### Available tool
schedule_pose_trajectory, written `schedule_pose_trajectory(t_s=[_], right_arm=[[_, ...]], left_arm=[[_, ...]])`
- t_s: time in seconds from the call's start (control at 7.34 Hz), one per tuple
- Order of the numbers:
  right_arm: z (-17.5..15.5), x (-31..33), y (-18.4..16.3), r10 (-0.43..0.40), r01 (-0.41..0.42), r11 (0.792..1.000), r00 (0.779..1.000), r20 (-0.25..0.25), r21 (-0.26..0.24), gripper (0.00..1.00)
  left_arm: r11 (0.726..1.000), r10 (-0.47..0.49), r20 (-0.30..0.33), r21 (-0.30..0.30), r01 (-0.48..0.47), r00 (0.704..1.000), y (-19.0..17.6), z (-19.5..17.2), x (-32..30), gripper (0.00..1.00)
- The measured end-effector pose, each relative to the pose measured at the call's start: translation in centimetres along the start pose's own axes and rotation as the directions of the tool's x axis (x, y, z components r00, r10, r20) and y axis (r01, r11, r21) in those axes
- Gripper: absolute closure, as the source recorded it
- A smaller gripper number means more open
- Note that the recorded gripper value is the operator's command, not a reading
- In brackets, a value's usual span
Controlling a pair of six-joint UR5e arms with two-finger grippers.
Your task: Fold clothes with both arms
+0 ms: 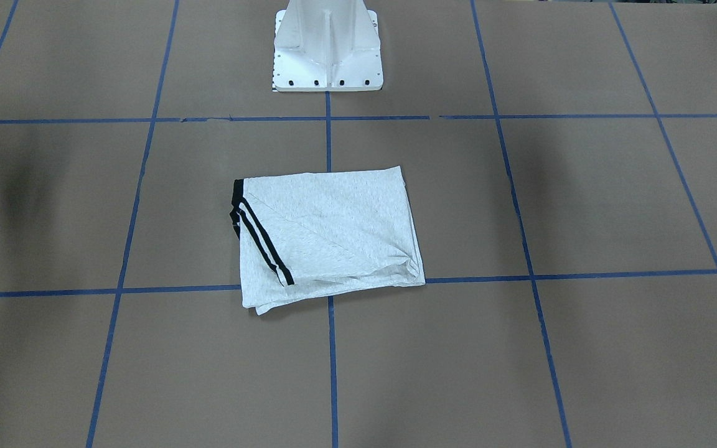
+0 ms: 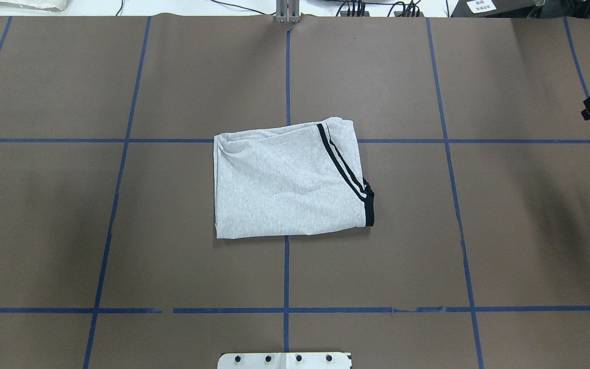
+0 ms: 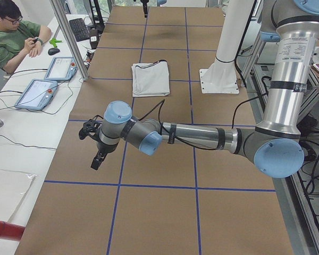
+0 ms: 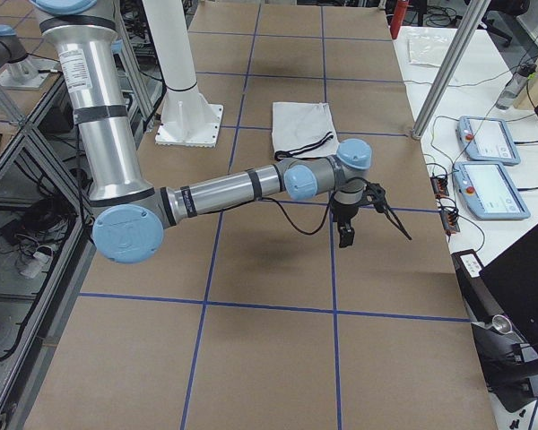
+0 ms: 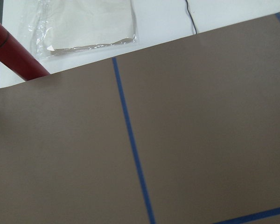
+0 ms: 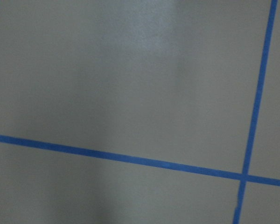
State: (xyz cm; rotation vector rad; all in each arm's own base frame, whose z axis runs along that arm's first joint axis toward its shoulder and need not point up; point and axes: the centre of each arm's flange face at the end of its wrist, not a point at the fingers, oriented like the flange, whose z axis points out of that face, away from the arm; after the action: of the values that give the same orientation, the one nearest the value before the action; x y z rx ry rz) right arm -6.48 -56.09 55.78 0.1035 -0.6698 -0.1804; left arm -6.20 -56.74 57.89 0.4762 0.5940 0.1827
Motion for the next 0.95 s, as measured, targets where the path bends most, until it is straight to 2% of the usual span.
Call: schedule_pose_trajectory(t_s=[0.14, 0.41, 0.68, 0.95], right_arm=[[0.3, 2.4, 2.1, -0.010, 0.010, 1.000, 1.000, 0.025, -0.014, 0.00], [0.4, 4.3, 4.6, 0.003, -0.002, 1.000, 0.997, 0.071, -0.015, 0.00], [0.2, 4.5, 4.8, -0.002, 0.003, 1.000, 0.997, 0.079, -0.008, 0.00], [0.2, 4.6, 5.1, 0.008, -0.007, 1.000, 0.997, 0.081, -0.011, 0.00]], left_arm=[[0.996, 0.075, 0.009, -0.043, -0.074, 0.997, 1.3, -0.3, -1.9, 0.01], [0.992, 0.094, 0.007, -0.084, -0.094, 0.996, 4.9, -0.9, -4.6, 0.01], [0.997, 0.075, 0.030, -0.036, -0.074, 0.997, 7.6, -1.4, -5.5, 0.01], [1.000, -0.003, 0.046, -0.024, 0.004, 0.999, 11.2, -1.8, -6.5, 0.01]])
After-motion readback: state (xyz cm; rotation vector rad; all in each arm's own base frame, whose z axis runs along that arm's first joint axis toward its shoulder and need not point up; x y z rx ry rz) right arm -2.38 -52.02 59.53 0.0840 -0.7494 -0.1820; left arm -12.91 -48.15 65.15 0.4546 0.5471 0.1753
